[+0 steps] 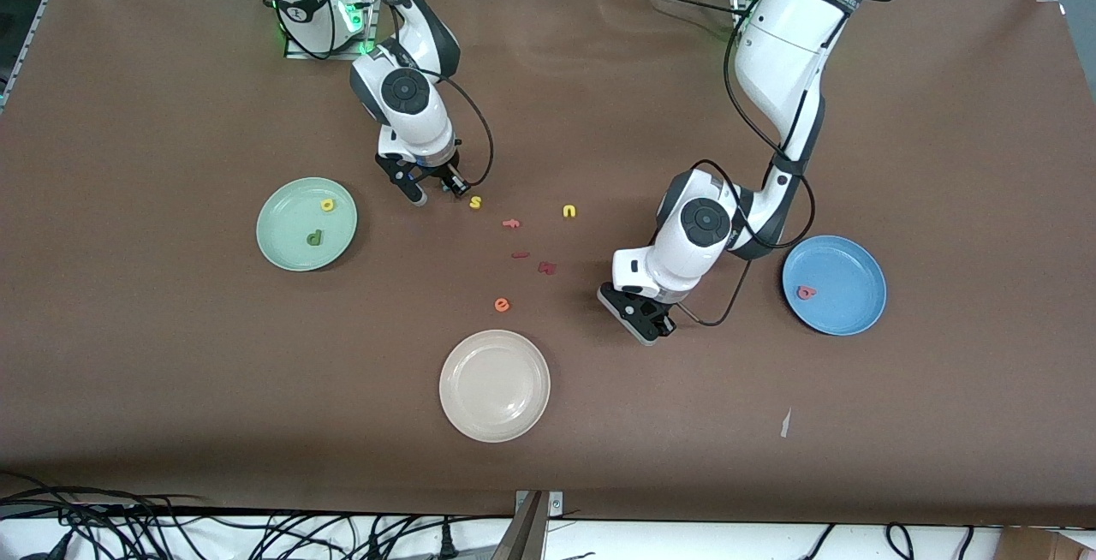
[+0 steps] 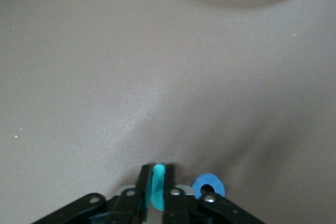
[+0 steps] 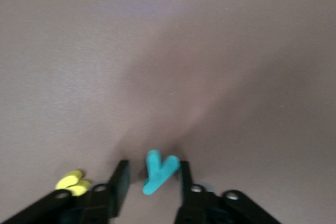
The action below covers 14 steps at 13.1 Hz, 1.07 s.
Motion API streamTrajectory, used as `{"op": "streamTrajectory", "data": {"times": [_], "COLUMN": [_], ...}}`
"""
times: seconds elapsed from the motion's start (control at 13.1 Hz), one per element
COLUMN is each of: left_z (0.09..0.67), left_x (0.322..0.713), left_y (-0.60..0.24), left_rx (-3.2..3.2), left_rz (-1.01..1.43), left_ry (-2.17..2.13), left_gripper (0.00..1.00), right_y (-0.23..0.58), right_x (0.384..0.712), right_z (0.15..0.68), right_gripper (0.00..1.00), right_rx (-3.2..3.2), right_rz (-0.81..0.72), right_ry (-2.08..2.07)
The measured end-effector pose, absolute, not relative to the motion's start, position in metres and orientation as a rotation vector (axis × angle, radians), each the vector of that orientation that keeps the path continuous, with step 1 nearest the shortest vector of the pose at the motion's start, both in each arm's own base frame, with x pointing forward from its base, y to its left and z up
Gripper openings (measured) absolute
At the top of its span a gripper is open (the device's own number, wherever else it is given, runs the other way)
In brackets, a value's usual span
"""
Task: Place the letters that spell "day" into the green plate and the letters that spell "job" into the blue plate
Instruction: 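Place the y on the green plate while the left gripper places the l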
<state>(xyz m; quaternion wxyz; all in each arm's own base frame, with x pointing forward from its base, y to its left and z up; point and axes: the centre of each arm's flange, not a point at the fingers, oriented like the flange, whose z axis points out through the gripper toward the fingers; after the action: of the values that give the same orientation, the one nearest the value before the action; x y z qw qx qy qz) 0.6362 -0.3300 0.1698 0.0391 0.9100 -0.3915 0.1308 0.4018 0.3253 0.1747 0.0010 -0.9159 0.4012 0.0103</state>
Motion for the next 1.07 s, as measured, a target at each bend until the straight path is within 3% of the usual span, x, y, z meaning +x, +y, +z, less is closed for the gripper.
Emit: {"op": "streamTrajectory", "data": {"times": [0.08,0.15,0.61,1.07], "left_z": [0.170,0.171,0.236,0.276], "left_x": [0.636,0.638,0.666,0.602], "left_y": [-0.330,-0.329,-0.208,-0.063], "left_rx": [2.790,2.794,2.890,2.923], "left_rz": [0.402,0.407,0.258,0.082], "left_ry": [-1.210,-1.228,-1.012,-0.982], "left_gripper": [0.12,0.11,0.11,0.11], "right_y": [0.326,0.326,0.319,0.244], "right_x": [0.402,0.402,0.418,0.472], "right_z": [0.175,0.175,0.186,0.247], "right_gripper": [0.26,0.22,0.17,0.17], "right_rx": [-2.874,-2.874,-2.866,-3.090], "right_rz": [0.031,0.031,0.004,0.041], "right_ry": [1.259,1.259,1.260,0.973]}}
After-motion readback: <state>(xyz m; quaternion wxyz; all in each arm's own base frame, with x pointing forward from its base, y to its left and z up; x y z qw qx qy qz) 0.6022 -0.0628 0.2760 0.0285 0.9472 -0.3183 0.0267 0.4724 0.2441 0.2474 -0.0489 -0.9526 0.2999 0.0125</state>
